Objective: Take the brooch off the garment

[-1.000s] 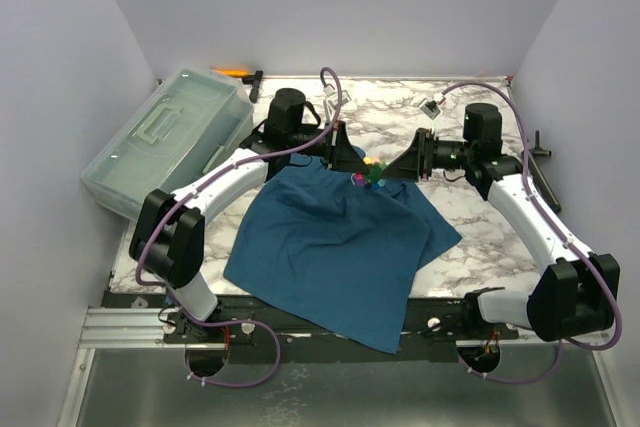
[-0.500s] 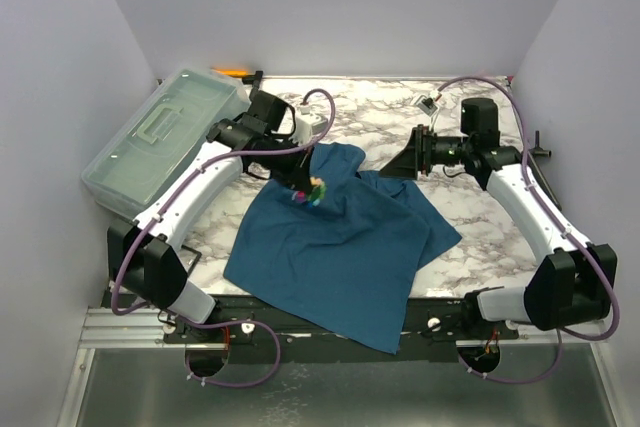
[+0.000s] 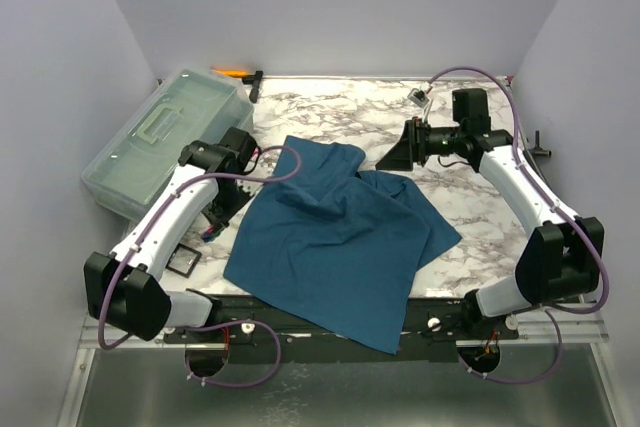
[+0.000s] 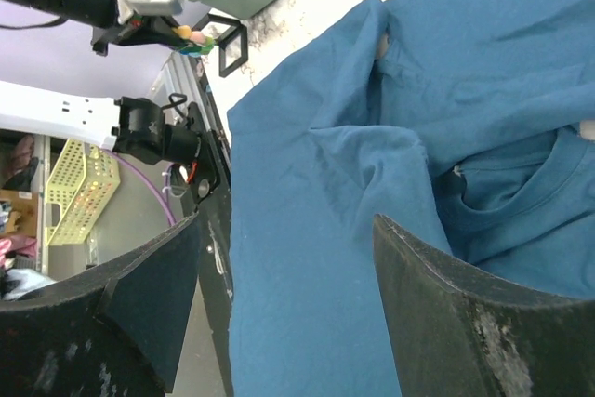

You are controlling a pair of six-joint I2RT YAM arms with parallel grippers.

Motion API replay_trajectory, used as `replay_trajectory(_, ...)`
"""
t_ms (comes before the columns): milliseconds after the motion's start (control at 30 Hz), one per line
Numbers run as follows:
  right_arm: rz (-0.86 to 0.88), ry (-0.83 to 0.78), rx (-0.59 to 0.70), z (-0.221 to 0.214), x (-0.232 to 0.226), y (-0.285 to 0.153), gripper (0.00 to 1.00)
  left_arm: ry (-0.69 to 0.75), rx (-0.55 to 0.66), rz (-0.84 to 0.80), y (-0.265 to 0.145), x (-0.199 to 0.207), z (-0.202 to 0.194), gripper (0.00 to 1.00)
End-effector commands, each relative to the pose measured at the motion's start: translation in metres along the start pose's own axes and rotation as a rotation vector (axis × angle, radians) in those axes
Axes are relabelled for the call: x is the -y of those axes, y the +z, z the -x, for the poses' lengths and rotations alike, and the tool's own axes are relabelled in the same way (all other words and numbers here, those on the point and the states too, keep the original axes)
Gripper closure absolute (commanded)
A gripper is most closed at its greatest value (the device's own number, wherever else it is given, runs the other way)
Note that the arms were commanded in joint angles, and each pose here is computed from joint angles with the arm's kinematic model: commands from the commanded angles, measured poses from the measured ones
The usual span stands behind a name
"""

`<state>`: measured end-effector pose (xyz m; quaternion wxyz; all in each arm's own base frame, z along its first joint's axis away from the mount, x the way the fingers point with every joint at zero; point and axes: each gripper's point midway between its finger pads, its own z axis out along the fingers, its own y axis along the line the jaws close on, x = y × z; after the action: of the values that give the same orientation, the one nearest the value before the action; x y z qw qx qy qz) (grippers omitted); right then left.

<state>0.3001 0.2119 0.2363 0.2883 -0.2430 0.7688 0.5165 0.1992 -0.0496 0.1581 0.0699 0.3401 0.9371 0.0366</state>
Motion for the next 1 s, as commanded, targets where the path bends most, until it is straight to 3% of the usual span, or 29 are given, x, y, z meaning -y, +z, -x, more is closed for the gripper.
replay_trajectory(0, -0.004, -0.033, -0.023, 0.004, 0.005, 0.002, 0.24, 0.054, -0.199, 0.242, -0.009, -0.035, -0.057, 1.0)
replay_trajectory(300, 0.002, -0.023, -0.037, 0.006, 0.011, 0.005, 0.24, 0.054, -0.301, 0.356, 0.0, -0.042, -0.099, 1.0)
replay_trajectory(967, -0.034, -0.007, -0.04, 0.009, 0.009, 0.001, 0.23, 0.082, -0.289, 0.319, 0.065, -0.032, -0.102, 1.0)
